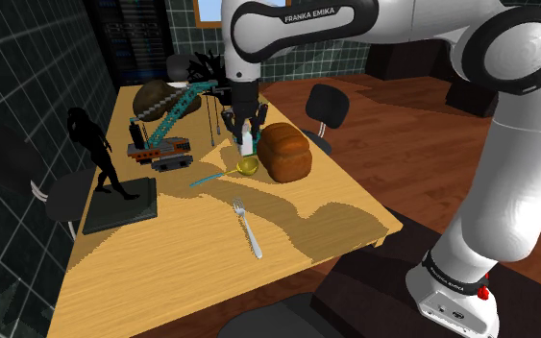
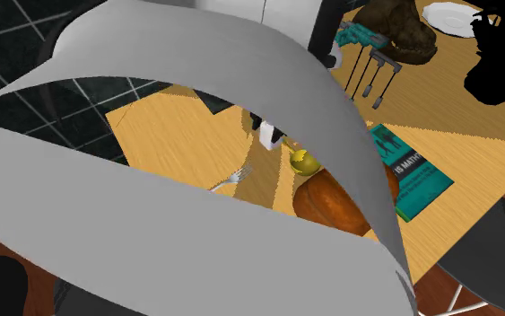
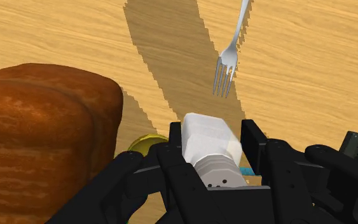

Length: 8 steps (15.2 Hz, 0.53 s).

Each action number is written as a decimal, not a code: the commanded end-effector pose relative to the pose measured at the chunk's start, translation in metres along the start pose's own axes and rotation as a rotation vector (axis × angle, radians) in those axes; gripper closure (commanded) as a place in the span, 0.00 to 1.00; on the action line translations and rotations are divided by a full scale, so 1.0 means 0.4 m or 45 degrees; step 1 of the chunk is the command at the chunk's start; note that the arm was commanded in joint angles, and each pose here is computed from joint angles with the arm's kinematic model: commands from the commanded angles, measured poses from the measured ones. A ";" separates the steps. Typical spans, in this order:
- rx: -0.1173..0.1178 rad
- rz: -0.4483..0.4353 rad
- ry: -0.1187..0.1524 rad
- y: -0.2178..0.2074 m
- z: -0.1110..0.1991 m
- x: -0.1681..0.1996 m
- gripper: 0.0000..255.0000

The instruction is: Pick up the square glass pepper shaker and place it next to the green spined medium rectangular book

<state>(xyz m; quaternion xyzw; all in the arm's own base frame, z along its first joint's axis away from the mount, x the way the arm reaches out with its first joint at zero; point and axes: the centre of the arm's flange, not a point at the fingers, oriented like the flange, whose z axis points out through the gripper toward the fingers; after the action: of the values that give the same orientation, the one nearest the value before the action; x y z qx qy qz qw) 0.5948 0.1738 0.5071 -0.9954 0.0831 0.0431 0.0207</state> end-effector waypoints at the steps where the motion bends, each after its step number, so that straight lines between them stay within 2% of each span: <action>1: 0.000 -0.002 0.001 0.055 -0.003 0.026 1.00; 8: 0.000 -0.002 0.001 0.270 -0.019 0.109 1.00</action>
<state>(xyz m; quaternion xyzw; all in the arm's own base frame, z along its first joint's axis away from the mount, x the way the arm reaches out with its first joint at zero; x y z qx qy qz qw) 0.6146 0.0754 0.5078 -0.9954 0.0827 0.0426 0.0209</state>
